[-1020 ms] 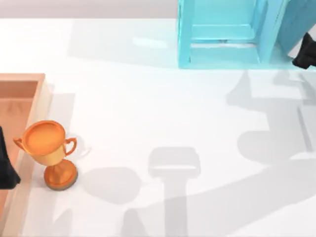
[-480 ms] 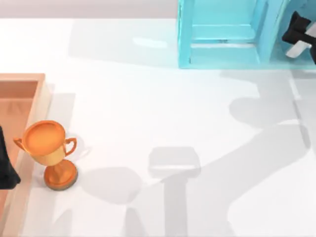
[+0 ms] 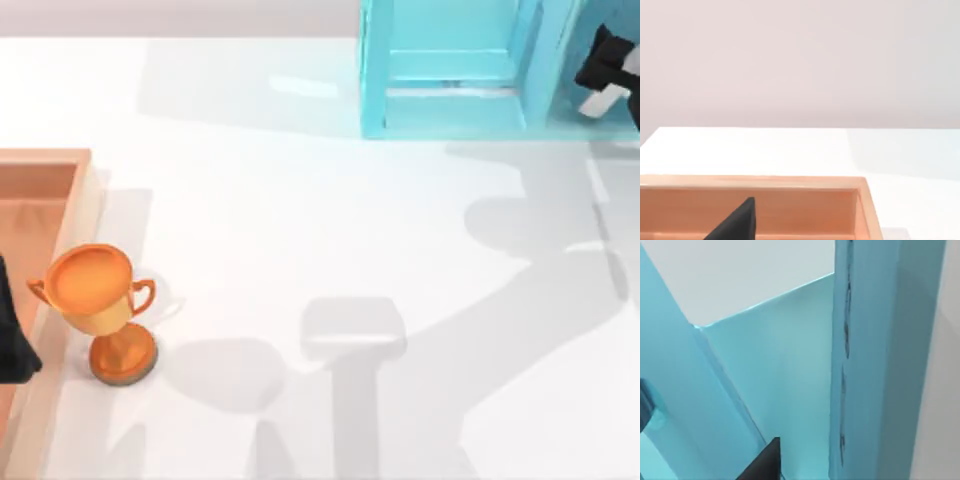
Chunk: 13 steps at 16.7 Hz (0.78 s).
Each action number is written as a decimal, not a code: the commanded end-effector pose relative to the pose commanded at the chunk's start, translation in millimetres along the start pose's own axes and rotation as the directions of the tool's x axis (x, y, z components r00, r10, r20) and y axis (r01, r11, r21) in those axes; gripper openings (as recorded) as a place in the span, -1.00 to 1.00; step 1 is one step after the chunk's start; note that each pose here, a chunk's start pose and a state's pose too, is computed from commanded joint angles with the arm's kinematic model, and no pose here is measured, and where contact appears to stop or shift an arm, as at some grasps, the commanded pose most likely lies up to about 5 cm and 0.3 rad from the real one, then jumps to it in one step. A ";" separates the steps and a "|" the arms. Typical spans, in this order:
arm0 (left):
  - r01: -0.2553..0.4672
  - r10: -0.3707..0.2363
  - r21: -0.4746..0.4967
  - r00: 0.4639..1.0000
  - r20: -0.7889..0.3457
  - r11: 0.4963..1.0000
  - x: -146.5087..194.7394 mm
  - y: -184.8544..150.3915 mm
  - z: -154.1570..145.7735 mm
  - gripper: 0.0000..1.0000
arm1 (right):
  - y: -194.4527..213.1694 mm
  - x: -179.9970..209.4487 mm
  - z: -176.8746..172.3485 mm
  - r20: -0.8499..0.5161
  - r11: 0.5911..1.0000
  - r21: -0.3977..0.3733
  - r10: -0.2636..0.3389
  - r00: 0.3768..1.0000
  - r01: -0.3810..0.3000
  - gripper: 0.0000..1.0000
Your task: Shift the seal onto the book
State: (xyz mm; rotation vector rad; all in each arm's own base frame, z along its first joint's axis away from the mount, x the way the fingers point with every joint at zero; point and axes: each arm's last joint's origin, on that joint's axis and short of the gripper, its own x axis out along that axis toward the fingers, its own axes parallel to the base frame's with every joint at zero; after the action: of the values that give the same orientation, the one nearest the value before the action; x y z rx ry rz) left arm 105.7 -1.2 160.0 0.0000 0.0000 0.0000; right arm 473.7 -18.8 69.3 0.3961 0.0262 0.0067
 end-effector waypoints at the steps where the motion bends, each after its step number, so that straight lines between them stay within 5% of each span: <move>1: 0.000 0.000 0.000 1.000 0.000 1.000 0.0 0.0 0.0 1.00 | 0.0 0.0 0.0 0.000 1.000 0.000 0.000 1.000 0.000 0.25; 9: 0.000 0.000 0.000 1.000 0.000 1.000 0.0 0.0 0.0 1.00 | 0.0 0.0 0.0 0.000 1.000 0.000 0.000 1.000 0.000 -0.96; 13: 0.000 0.000 0.000 1.000 0.000 1.000 0.0 0.0 0.0 1.00 | 0.0 0.0 0.0 0.000 1.000 0.000 0.000 1.000 0.000 -1.00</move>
State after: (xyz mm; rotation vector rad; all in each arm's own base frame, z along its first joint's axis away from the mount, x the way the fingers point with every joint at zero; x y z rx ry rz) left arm 105.7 -1.2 160.0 0.0000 0.0000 0.0000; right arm 473.7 -18.8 69.3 0.3961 0.0262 0.0067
